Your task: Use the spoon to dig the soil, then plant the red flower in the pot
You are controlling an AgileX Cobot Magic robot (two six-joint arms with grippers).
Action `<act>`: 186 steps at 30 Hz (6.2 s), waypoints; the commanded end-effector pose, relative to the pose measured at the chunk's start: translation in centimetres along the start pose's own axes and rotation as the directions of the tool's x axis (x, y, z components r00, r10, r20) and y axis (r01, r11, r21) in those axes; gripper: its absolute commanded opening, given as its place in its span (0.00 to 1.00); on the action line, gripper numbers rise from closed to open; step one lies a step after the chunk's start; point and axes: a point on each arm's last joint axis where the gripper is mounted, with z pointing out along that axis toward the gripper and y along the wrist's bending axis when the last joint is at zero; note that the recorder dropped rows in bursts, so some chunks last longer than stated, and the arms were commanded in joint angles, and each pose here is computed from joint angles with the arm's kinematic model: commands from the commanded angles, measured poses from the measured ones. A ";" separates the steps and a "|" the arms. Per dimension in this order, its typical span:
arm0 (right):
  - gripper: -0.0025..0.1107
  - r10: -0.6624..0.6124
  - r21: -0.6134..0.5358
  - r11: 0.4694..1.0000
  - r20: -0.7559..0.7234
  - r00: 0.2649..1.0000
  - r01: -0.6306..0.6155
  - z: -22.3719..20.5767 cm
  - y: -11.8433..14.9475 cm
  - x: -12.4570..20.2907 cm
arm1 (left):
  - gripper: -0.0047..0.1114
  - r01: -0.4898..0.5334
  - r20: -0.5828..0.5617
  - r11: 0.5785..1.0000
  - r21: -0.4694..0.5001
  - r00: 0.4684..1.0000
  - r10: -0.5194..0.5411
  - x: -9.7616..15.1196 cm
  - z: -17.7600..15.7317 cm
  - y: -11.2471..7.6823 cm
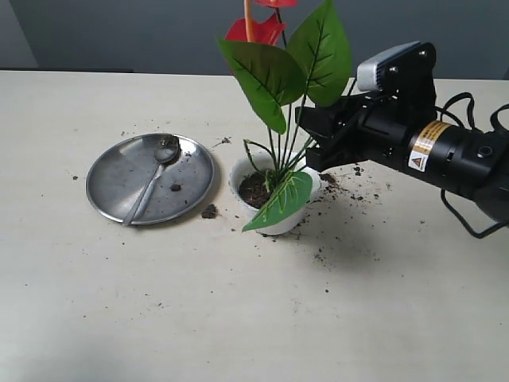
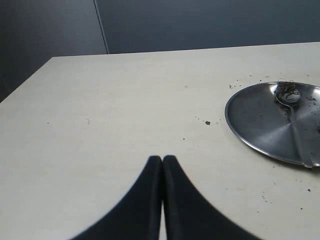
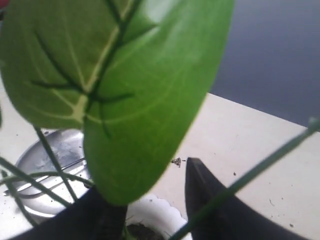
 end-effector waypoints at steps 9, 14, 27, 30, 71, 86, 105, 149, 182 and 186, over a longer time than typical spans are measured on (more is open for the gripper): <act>0.35 -0.010 0.063 0.998 0.044 0.999 0.007 -1.3 -0.2 -2.4 | 0.04 0.003 0.010 1.000 0.001 1.000 -0.003 0.0 0.0 0.0; 0.35 -0.021 0.099 0.995 0.022 1.000 0.018 -1.2 -0.6 -3.3 | 0.04 0.003 0.010 1.000 0.001 1.000 -0.003 0.0 0.0 0.0; 0.35 -0.057 0.125 0.991 0.076 0.996 0.047 -1.3 -0.8 -6.2 | 0.04 0.003 0.010 1.000 0.001 1.000 -0.003 0.0 0.0 0.0; 0.35 -0.059 0.132 0.990 0.102 0.993 0.045 -1.6 -0.8 -7.1 | 0.04 0.003 0.010 1.000 0.001 1.000 -0.003 0.0 0.0 0.0; 0.02 -0.234 0.502 0.833 -0.062 0.970 0.233 -12.2 -0.7 -18.9 | 0.04 0.003 0.008 1.000 0.001 1.000 -0.003 0.0 0.0 0.0; 0.02 -0.288 0.538 0.819 0.083 0.954 0.200 -17.4 1.4 -21.1 | 0.04 0.003 0.010 1.000 0.001 1.000 -0.003 0.0 0.0 0.0; 0.02 -0.134 0.667 0.743 0.062 0.989 0.059 -20.7 0.2 -20.3 | 0.04 0.003 0.010 1.000 0.001 1.000 -0.003 0.0 0.0 0.0; 0.02 0.018 0.796 0.581 0.194 0.981 -0.168 -27.5 4.6 -6.0 | 0.04 0.003 0.008 1.000 0.001 1.000 -0.003 0.0 0.0 0.0; 0.02 0.099 0.725 0.677 0.081 0.992 -0.127 -24.4 3.9 7.0 | 0.04 0.003 0.008 1.000 0.001 1.000 -0.003 0.0 0.0 0.0; 0.02 0.099 0.725 0.677 0.079 0.992 -0.125 -24.4 3.9 7.0 | 0.04 0.003 0.008 1.000 0.001 1.000 -0.003 0.0 0.0 0.0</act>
